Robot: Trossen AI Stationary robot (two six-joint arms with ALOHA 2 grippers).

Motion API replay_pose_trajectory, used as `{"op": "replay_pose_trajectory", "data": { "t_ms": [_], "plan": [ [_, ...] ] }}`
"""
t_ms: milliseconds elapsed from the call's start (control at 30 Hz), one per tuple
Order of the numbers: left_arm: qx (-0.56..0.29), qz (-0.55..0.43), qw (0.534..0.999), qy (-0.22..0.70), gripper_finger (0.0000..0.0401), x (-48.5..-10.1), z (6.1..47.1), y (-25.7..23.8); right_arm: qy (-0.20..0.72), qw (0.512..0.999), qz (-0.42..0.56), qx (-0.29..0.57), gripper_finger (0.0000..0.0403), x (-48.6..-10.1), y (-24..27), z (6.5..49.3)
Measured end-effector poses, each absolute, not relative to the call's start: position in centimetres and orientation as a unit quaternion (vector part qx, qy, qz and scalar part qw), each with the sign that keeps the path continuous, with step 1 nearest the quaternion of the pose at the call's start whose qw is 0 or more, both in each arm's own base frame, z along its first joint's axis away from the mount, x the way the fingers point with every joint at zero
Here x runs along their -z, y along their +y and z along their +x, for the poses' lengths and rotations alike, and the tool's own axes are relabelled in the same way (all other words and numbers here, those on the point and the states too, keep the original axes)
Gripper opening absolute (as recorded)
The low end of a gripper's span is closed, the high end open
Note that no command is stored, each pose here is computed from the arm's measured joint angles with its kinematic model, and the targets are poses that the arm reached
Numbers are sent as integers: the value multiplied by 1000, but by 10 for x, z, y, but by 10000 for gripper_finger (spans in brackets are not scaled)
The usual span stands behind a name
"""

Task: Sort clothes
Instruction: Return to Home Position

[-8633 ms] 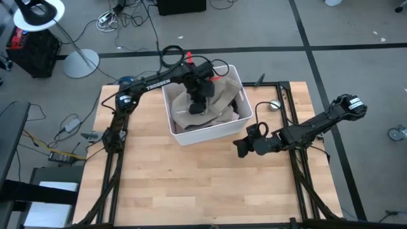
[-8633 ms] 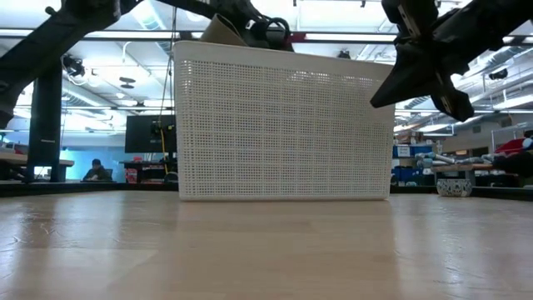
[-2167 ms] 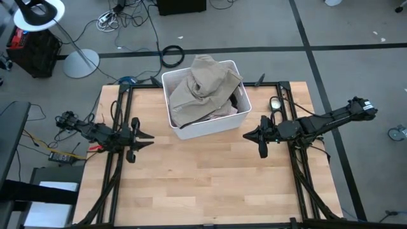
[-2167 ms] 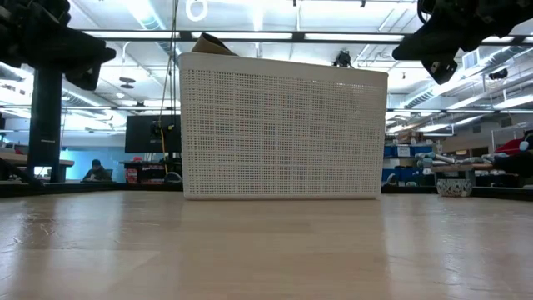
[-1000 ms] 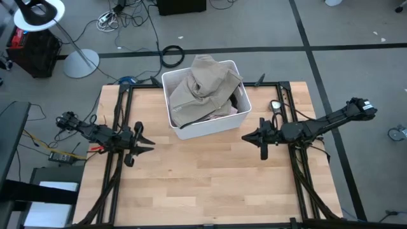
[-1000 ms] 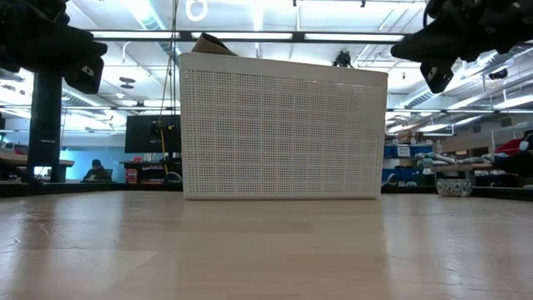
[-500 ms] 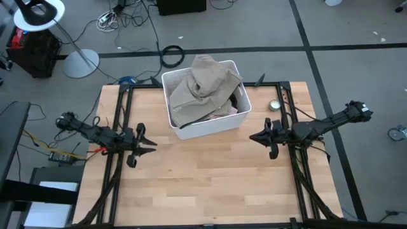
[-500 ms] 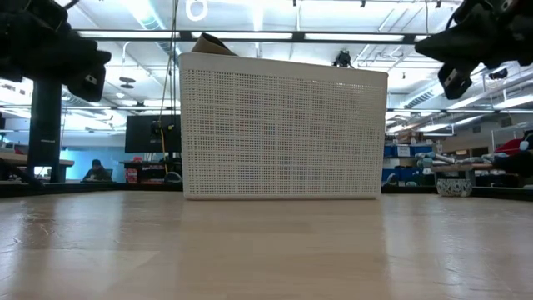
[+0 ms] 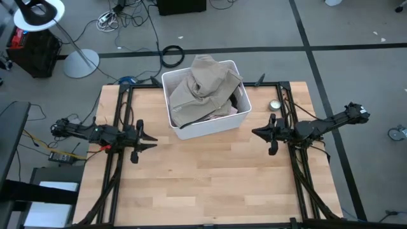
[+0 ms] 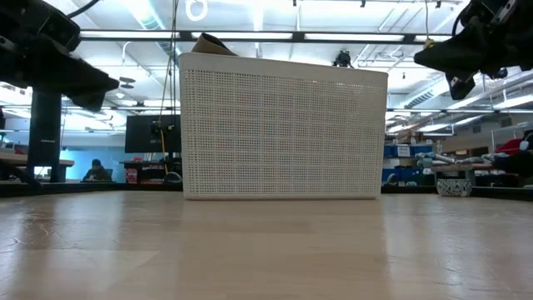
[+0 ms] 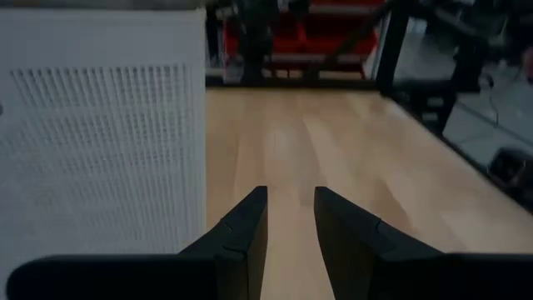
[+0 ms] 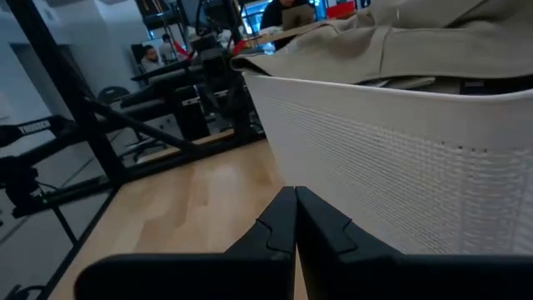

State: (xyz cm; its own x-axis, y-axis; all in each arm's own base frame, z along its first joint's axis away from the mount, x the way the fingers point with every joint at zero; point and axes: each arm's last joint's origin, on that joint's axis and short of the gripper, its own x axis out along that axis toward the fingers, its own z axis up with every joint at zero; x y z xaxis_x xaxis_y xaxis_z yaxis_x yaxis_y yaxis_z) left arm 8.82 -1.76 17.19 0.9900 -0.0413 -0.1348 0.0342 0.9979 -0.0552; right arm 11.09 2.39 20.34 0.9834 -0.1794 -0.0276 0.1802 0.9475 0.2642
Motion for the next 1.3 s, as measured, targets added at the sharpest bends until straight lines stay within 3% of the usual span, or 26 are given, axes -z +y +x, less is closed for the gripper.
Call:
{"op": "replay_pose_trajectory", "data": {
  "t_ms": [567,1300],
  "plan": [
    [9,-31,999,-21,105,-170,95,-17,12,987,146,64,7,-201,21,95],
    [-12,-37,999,-34,105,-172,95,-15,21,994,75,80,8,-196,16,81]
  ]
}}
